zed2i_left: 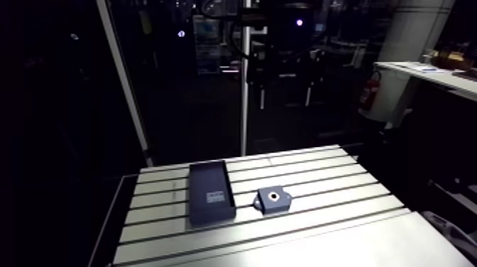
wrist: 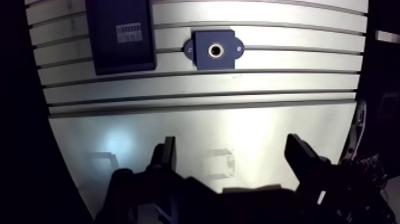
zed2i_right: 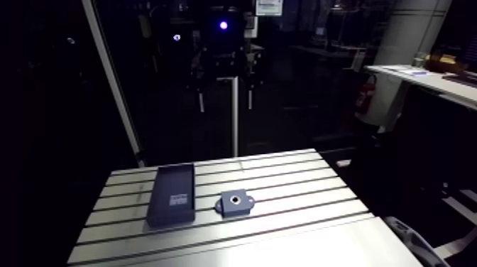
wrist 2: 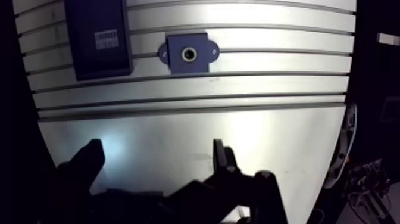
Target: Pick up the bearing and press it into the housing until flush.
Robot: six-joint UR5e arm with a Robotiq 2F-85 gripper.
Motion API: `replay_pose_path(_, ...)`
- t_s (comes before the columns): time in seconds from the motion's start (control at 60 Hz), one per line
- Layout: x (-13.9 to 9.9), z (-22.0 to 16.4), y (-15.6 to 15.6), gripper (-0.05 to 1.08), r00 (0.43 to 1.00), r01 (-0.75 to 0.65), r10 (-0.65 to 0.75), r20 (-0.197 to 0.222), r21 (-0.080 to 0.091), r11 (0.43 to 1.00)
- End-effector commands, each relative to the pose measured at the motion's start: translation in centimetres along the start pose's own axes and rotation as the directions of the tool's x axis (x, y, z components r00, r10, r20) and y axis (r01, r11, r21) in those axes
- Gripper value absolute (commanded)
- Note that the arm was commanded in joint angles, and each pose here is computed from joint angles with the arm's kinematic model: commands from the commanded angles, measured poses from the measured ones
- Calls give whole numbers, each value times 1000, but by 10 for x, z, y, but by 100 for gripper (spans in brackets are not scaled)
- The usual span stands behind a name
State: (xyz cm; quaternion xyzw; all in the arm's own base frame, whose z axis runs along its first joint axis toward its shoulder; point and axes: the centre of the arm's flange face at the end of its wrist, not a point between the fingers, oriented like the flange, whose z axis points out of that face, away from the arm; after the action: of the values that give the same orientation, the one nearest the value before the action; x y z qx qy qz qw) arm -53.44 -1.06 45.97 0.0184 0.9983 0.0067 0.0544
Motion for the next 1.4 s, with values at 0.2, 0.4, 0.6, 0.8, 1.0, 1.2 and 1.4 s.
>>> replay_pose_path(0.2, 25, -29, -18, 1, 1000, 15, -16, -5, -8, 1000)
replay_pose_path(0.4, 17, -41, -25, 1, 999, 27, -28, -21, -8, 1000)
replay_pose_path(0.6, 5, -53, -28, 1, 999, 30, -30, -43, -12, 999)
replay_pose_path(0.8, 5, -49, -29, 1, 999, 33, -33, -36, -11, 999)
replay_pose_path(1.0, 6, -49, -33, 1, 999, 39, -39, -38, -10, 999)
replay_pose_path(1.2, 6, -48, -35, 1, 998, 41, -41, -38, -9, 999)
replay_pose_path(1.4, 6, -44, -37, 1, 998, 46, -46, -31, -9, 999)
